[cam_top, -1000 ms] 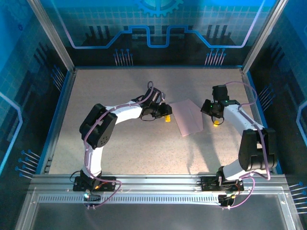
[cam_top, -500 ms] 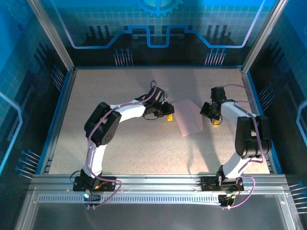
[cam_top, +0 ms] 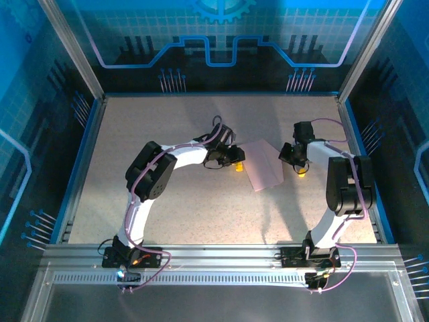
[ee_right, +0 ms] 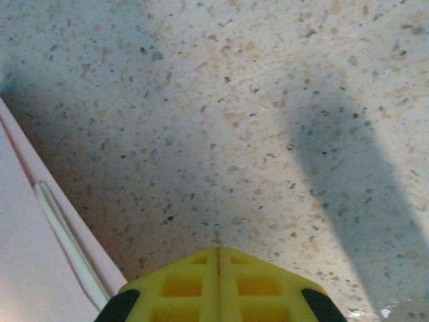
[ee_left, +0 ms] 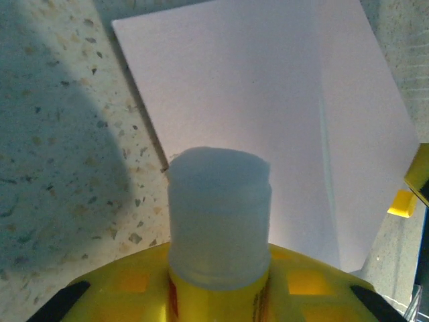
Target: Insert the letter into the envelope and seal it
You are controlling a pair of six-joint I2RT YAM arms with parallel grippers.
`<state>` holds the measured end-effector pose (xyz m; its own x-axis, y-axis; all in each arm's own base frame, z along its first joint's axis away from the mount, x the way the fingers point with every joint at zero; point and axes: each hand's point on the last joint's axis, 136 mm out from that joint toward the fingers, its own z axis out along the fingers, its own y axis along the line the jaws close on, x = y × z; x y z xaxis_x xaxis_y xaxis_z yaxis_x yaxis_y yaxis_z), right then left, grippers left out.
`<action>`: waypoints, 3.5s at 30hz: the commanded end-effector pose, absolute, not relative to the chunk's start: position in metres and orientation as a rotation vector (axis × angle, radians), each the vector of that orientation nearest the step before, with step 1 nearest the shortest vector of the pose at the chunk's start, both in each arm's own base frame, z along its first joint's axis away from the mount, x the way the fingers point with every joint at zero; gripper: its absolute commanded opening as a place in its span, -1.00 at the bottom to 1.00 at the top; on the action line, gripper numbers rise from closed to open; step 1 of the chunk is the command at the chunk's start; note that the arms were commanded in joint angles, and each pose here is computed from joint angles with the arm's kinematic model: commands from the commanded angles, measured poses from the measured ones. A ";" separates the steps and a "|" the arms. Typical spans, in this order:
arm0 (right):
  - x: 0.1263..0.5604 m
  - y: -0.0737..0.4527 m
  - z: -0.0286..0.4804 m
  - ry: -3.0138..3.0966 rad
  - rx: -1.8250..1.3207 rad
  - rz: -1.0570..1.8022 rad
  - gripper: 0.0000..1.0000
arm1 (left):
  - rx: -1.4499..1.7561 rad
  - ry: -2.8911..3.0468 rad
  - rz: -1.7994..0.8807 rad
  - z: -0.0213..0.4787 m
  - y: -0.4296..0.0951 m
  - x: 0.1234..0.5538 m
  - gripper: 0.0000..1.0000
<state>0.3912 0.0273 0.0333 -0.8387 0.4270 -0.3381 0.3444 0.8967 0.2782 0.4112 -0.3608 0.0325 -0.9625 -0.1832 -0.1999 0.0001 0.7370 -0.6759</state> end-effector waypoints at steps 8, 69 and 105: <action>0.398 0.048 0.052 2.595 0.551 0.467 -1.00 | -0.135 2.690 -1.070 0.027 -0.374 0.420 -0.84; 0.340 0.157 0.031 2.656 0.525 0.858 -1.00 | -0.120 2.765 -1.055 -0.007 -0.366 0.401 -0.84; 0.359 0.159 0.042 2.623 0.548 0.921 -1.00 | -0.172 2.773 -1.038 -0.011 -0.352 0.384 -0.85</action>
<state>0.3480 0.1575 0.0242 -0.8857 0.4426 -0.1399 0.2701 0.7365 0.6201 0.4265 -0.3650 0.0288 -0.9409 -0.2038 -0.2704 0.0583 0.6893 -0.7221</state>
